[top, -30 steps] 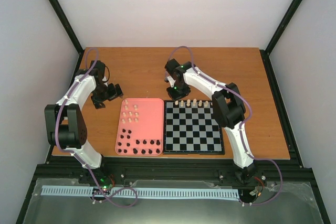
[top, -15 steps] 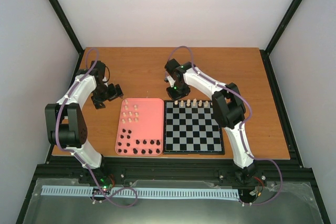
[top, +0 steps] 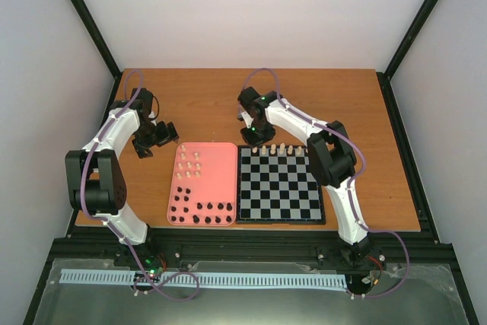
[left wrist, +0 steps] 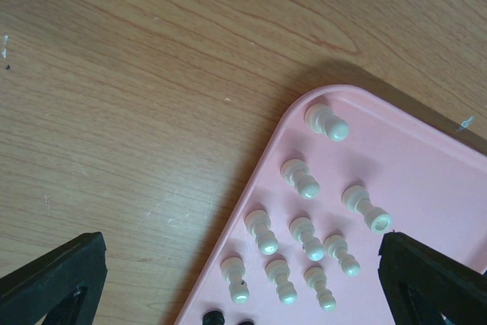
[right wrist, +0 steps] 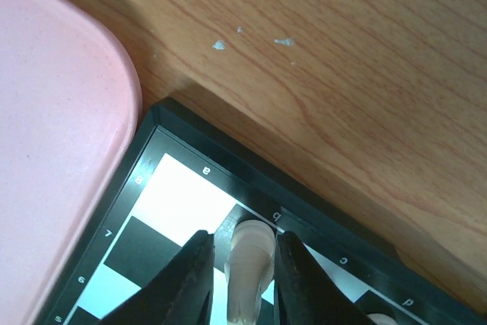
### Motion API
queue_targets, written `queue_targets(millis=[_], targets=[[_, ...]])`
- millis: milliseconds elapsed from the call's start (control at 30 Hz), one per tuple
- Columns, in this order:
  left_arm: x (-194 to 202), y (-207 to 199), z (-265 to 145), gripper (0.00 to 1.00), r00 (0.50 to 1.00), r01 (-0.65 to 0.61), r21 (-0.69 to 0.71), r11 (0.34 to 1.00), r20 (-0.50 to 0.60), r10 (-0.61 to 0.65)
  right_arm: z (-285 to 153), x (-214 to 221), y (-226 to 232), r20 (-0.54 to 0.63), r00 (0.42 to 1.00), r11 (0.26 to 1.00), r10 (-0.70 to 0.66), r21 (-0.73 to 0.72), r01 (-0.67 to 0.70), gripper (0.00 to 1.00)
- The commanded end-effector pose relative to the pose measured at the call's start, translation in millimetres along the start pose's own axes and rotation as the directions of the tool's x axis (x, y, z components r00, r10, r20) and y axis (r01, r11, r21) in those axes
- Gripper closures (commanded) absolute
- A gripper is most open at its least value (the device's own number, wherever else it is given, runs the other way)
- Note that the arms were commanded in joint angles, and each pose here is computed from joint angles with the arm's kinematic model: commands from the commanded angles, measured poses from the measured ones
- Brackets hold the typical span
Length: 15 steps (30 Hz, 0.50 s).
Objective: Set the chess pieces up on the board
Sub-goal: Place the chess piece on the chessboard.
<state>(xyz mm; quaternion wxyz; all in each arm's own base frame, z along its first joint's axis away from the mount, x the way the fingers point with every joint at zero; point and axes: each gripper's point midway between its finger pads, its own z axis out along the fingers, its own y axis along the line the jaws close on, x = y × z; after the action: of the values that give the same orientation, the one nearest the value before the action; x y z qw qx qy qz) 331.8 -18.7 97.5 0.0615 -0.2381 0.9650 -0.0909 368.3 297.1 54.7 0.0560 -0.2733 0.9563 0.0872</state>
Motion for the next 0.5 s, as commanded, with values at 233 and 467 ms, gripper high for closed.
queue_targets(millis=[233,467], targets=[[-7,-6,-7,0.0,1.0,-0.017,0.016,1.0,0.024,0.017,-28,-15,5,0.071,0.997,1.0,-0.025,0.011,0.025,0.65],[-7,-7,-8,0.0,1.0,-0.018,0.019,1.0,0.026,0.017,-57,-41,22,0.154,0.986,0.998,-0.063,-0.009,0.065,0.55]])
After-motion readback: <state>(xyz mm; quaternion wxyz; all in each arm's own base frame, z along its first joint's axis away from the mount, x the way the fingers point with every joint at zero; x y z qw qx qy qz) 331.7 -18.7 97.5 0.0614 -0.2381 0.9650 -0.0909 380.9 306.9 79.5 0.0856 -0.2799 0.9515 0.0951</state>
